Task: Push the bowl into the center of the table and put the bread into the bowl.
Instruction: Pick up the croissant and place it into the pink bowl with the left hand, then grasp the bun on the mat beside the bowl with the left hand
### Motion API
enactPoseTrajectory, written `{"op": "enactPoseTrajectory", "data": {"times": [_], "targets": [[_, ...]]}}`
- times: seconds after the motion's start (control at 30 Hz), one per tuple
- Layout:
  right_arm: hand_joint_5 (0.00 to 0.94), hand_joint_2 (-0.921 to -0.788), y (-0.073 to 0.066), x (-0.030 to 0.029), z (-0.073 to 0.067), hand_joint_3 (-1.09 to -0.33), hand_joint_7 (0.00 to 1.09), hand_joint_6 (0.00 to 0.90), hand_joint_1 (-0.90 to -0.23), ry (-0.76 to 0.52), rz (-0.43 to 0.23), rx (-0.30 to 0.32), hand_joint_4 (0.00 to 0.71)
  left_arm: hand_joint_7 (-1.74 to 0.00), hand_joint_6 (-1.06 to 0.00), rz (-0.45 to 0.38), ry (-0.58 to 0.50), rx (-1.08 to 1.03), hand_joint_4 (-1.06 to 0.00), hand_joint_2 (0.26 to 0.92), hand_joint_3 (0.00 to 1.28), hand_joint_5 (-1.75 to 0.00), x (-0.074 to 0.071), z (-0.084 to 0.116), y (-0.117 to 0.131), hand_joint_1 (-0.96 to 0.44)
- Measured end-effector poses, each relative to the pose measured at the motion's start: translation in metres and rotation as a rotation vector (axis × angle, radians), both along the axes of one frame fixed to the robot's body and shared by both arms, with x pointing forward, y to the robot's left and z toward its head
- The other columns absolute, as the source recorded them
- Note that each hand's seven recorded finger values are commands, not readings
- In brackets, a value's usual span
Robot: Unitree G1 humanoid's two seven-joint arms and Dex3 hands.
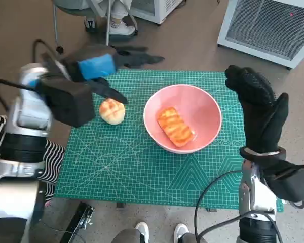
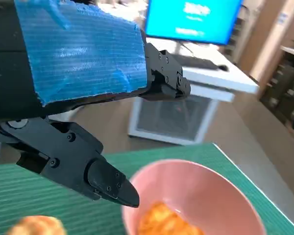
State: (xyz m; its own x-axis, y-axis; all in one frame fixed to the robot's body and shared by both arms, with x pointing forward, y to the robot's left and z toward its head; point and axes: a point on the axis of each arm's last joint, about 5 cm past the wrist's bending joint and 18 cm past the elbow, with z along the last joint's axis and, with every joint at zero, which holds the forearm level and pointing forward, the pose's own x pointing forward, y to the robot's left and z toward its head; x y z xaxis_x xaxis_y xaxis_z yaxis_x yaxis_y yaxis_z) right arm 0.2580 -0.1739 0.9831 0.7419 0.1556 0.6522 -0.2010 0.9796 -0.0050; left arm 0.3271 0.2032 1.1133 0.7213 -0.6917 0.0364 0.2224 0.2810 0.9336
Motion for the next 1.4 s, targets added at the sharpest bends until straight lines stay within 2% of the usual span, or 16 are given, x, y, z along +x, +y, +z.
{"op": "enactPoseTrajectory", "data": {"times": [0.43,0.7,1.13,1.4], "targets": [[0.003,-0.921,0.0,0.0033,0.001,-0.662,0.4,0.126,-0.729,-0.001,0.026,0.008,0.198,-0.03,-0.31,0.154,0.111,0.023,-0.16,0.791,0.0,0.0,0.01,-0.021,0.022,-0.22],[0.003,-0.921,-0.001,0.004,0.002,-0.663,0.4,0.127,-0.723,-0.004,0.034,0.01,0.198,-0.02,-0.31,0.229,0.173,0.073,-0.16,0.796,0.0,0.0,0.017,-0.033,0.028,-0.24],[0.002,-0.921,-0.001,0.0045,0.001,-0.663,0.4,0.125,-0.715,0.002,0.035,0.007,0.198,-0.01,-0.3,0.322,0.269,0.157,-0.15,0.79,0.0,0.0,0.027,-0.046,0.026,-0.24],[0.001,-0.921,-0.002,0.0045,0.002,-0.664,0.4,0.125,-0.717,0.001,0.033,0.005,0.198,0.0,-0.3,0.394,0.347,0.202,-0.14,0.778,0.0,0.0,0.032,-0.063,0.023,-0.24]]}}
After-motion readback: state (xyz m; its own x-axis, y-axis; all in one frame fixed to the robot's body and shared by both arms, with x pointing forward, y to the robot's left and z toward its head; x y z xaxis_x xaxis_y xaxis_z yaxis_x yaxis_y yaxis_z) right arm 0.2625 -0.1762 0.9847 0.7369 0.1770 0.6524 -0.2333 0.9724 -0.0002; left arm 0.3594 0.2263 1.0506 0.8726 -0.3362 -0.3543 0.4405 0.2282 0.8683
